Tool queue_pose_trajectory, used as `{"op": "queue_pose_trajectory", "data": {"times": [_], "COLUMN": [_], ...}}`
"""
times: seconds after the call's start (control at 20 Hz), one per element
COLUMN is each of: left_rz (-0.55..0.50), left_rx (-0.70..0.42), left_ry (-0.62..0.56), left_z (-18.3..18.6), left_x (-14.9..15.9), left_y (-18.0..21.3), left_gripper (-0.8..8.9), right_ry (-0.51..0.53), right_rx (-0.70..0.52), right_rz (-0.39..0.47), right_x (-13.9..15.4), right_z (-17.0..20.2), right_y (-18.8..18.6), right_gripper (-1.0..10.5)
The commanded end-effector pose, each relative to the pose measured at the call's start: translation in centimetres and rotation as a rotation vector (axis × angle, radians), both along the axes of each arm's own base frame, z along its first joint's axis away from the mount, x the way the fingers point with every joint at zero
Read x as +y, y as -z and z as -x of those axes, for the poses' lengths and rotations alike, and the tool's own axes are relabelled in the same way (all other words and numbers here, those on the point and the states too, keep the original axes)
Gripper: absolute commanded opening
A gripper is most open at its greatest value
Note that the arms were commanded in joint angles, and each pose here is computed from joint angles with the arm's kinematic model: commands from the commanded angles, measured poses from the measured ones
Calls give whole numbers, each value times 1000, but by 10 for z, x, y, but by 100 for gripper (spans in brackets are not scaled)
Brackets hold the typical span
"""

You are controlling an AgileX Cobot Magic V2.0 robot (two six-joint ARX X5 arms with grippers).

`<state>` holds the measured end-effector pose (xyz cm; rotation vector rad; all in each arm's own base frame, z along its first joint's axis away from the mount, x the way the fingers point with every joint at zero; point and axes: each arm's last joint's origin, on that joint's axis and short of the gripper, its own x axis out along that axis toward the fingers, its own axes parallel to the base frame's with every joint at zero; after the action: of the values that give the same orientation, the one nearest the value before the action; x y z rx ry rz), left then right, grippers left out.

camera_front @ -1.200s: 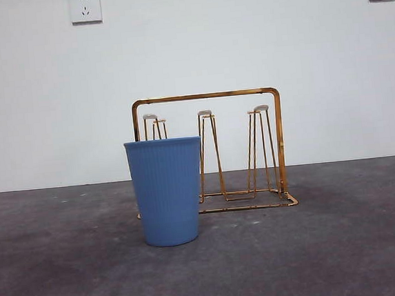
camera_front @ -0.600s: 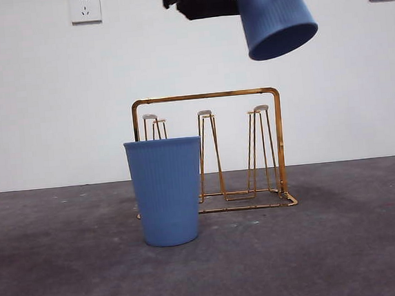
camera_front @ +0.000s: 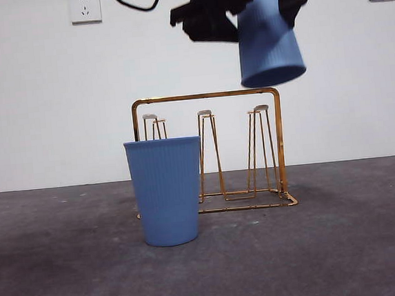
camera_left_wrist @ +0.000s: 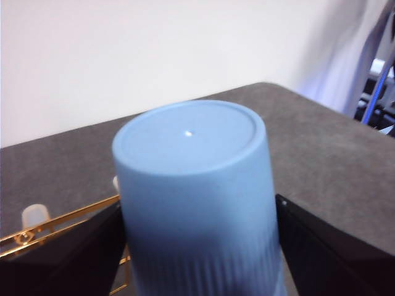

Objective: Pick up cup 1,put cup 1 in the cup rack,pick up cup 2,put cup 2 in the cup rack

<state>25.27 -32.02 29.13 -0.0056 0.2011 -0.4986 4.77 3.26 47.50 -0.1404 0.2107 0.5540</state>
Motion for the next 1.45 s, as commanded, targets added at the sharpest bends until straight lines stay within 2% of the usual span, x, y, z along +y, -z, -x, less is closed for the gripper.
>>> {"op": "queue_pose_trajectory", "data": {"times": [0.05, 0.95, 1.45], "left_rz": [-4, -2, -36], "left_rx": [-5, 57, 50], "left_ry": [-31, -82, -118], "left_z": [-3, -16, -3], "left_x": [-1, -9, -19], "left_y": [5, 37, 42], "left_gripper": [-8, -8, -8], "right_ry": [-1, -5, -8], "right_rx": [-10, -9, -4], "right_rz": [6, 18, 42], "right_x": [0, 0, -1], "right_z": [0, 0, 1], "right_y": [0, 1, 2], "right_gripper": [221, 220, 220]}}
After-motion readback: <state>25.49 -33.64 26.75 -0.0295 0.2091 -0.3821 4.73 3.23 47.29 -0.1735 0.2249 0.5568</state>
